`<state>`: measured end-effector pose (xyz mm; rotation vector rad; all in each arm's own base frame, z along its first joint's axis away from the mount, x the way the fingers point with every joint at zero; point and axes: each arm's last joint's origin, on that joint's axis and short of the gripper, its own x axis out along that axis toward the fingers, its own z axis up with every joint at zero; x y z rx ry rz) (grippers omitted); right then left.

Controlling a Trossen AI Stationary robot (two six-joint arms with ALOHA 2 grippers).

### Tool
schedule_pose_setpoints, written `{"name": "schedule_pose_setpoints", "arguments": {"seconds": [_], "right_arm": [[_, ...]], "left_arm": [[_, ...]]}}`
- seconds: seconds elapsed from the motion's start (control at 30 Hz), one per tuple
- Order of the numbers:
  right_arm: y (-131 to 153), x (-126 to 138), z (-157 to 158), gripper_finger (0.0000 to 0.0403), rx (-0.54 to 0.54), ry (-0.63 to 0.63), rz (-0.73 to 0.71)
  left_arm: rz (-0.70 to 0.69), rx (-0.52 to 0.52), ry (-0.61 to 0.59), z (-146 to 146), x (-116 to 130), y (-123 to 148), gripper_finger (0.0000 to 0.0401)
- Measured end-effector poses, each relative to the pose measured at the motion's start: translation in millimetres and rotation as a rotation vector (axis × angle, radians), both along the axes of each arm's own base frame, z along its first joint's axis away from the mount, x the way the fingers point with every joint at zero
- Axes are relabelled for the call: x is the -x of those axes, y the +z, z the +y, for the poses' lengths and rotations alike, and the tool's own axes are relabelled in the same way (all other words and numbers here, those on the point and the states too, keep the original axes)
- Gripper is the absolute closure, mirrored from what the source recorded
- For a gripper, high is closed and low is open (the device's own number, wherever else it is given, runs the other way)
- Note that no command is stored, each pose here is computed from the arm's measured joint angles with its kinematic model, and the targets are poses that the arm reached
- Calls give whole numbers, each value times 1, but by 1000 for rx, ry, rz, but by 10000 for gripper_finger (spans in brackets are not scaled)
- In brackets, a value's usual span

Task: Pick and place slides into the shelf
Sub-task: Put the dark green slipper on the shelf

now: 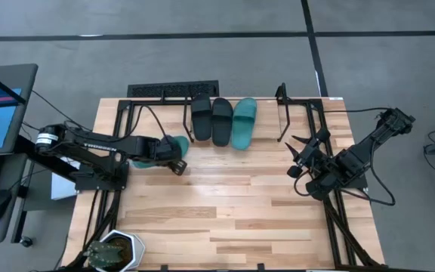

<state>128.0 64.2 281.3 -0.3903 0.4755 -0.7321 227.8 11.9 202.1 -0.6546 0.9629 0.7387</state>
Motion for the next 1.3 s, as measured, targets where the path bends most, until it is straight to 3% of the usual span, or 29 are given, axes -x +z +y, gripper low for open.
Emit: {"name": "schedule_pose_setpoints", "arguments": {"seconds": [0.23,0.47,0.83,1.0,1.3], "right_arm": [[0,0,0,268,0,0,0],[0,0,0,270,-1,0,1],[0,0,0,270,0,1,2],[0,0,0,269,1,0,1],[0,0,0,268,-1,0,3]], "left_arm": [[-112,11,-66,-19,-12,14,401],[-142,7,-42,-42,-11,13,401],[-446,43,-46,-101,-22,21,401],[-544,68,-77,-116,-47,5,401],[-691,140,-146,-120,-100,-47,401]]}}
